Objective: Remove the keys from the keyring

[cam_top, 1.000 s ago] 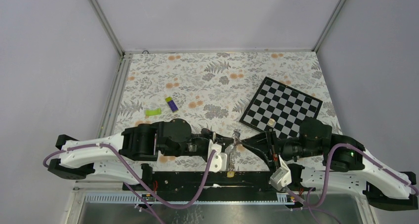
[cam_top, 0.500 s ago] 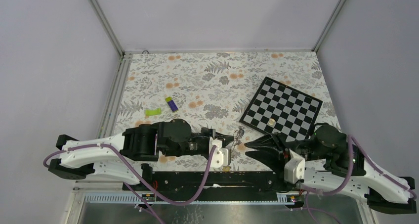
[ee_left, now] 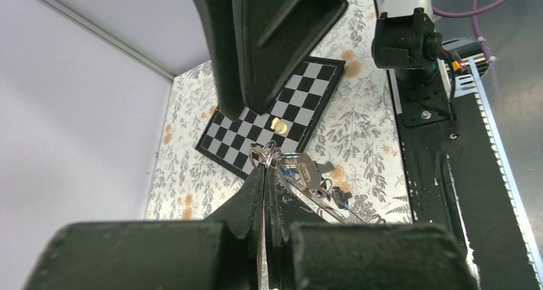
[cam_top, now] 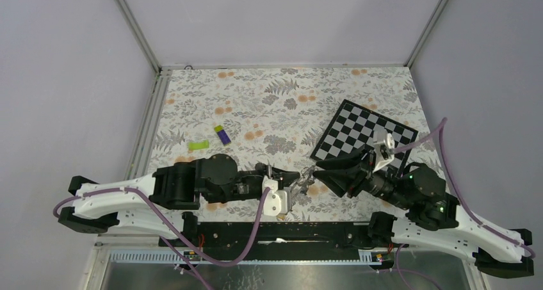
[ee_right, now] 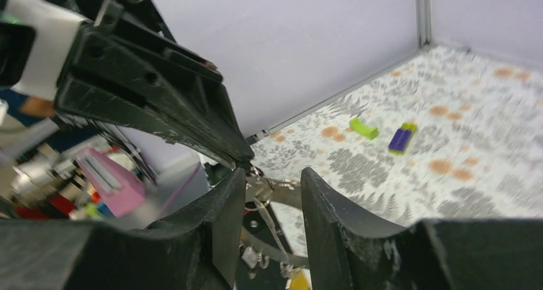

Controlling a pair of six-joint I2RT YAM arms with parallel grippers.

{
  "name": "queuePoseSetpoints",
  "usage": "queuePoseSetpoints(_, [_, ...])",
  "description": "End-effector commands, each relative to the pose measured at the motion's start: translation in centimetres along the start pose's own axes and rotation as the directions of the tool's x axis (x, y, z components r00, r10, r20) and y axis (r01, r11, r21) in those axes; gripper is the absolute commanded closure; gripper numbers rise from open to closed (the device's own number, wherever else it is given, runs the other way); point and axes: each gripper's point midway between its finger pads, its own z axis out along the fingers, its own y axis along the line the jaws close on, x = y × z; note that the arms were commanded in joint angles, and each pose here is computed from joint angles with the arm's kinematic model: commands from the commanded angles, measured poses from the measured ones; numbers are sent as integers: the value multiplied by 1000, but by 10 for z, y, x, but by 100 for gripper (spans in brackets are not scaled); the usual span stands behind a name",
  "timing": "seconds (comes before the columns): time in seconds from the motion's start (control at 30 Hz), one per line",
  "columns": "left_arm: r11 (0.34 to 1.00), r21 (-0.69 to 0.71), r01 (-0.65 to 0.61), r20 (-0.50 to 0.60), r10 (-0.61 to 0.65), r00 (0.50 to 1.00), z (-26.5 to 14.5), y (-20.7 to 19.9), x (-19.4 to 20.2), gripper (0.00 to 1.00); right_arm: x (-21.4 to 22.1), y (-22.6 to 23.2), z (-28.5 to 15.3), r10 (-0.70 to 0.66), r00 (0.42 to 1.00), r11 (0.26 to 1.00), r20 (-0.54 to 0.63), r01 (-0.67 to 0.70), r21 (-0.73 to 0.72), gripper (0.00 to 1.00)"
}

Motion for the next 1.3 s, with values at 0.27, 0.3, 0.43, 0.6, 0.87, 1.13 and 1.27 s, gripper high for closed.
queuePoseSetpoints(0.27, [981,-196,-2,109,24,994,-14,41,-28,100,5,-11,1,500,843,858,197,-513,17,54])
queuePoseSetpoints(0.3, [980,-199,-4,113,26,993,-14,42,-28,100,7,-12,1,507,838,853,201,-521,20,53])
queuePoseSetpoints(0.43, [980,-199,-4,124,29,992,-14,42,-31,100,12,-16,0,536,817,833,211,-553,26,48])
queuePoseSetpoints(0.6, [980,-201,-3,137,31,990,-14,42,-33,100,14,-18,0,560,794,816,236,-578,7,44])
queuePoseSetpoints(0.87, [981,-194,12,136,15,991,-12,40,-31,100,-11,18,-7,263,947,961,184,-240,-138,47])
queuePoseSetpoints(1.13, [983,-180,26,145,1,989,-10,37,-32,100,-24,40,-16,-297,926,904,231,351,-243,46])
queuePoseSetpoints(1.27, [986,-162,27,160,-1,987,-9,34,-35,100,-21,32,-9,-446,869,847,217,487,-210,52])
